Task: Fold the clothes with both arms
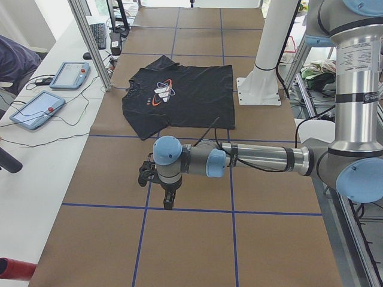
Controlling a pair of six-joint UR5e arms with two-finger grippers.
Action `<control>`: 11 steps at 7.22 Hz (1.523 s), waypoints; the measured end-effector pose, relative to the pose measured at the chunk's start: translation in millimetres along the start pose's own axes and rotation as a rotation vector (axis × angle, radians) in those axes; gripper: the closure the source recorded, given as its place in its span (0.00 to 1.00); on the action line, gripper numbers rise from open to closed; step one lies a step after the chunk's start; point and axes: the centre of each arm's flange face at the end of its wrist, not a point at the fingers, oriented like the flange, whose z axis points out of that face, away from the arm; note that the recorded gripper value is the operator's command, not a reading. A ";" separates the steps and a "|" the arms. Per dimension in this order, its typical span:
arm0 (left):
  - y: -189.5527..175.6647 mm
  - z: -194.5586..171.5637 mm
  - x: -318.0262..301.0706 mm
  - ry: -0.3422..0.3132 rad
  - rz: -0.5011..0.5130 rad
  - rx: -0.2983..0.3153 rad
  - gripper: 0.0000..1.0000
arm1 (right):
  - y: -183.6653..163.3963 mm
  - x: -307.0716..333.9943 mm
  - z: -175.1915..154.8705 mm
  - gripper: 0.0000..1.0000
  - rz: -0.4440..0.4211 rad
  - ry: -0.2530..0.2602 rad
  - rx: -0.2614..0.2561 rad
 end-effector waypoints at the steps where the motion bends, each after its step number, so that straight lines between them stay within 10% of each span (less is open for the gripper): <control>1: -0.2 -0.1 0.1 0.000 0.001 0.000 0.00 | 0.0 -0.2 -0.2 0.00 -0.001 -0.001 0.000; 7: -63.2 -41.9 41.2 -0.005 0.081 0.093 0.00 | -27.8 -24.9 -11.0 0.00 -0.045 -0.007 0.029; 11: -135.4 -59.3 117.3 0.018 0.233 0.194 0.00 | -108.2 -127.9 -7.6 0.00 -0.218 -0.025 0.060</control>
